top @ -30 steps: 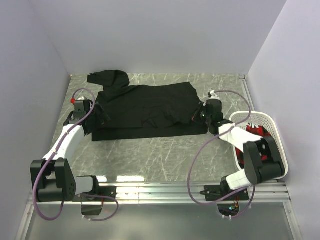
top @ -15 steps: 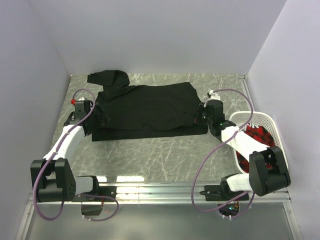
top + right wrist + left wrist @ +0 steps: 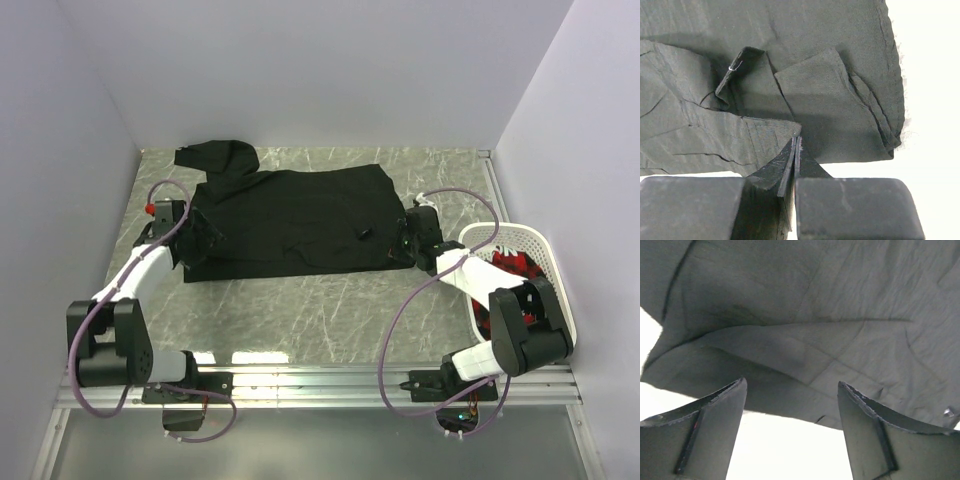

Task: Fold and stack the long sleeve shirts
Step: Fold the shirt

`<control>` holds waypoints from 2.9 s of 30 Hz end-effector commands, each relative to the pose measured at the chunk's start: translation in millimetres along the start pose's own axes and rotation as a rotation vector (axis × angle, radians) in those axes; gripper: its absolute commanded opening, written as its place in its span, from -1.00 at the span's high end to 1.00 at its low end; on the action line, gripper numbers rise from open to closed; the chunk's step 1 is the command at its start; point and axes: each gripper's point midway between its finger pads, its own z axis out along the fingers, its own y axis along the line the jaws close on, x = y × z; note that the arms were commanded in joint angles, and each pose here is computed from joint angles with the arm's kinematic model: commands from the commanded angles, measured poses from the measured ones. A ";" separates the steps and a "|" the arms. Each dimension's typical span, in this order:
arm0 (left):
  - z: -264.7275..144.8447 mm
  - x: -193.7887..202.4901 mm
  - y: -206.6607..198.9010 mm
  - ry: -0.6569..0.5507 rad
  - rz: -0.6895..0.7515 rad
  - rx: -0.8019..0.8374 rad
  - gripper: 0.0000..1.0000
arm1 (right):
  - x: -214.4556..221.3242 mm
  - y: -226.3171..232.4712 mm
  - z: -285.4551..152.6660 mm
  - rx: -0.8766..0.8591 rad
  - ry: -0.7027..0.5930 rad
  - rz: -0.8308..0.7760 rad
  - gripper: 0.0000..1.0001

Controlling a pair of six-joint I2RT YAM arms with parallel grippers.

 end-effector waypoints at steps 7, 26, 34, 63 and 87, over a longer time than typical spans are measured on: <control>32.2 6.8 -3.2 -0.013 -0.217 0.026 -0.48 | -24.2 20.2 2.2 -0.067 -0.062 0.006 1.00; 57.2 6.1 -1.9 -0.091 -0.299 0.041 0.12 | -23.5 25.8 8.9 -0.102 -0.056 -0.002 1.00; 57.5 -2.5 -1.7 -0.133 -0.304 0.037 0.60 | -23.2 22.5 10.5 -0.085 -0.059 -0.013 1.00; 52.2 -4.4 22.1 -0.131 -0.279 -0.133 0.54 | -55.7 42.5 -2.5 -0.124 -0.114 -0.011 0.01; -45.7 -62.9 -1.5 -0.305 0.150 -0.104 -0.93 | -46.5 62.1 74.3 0.002 0.014 0.348 -0.05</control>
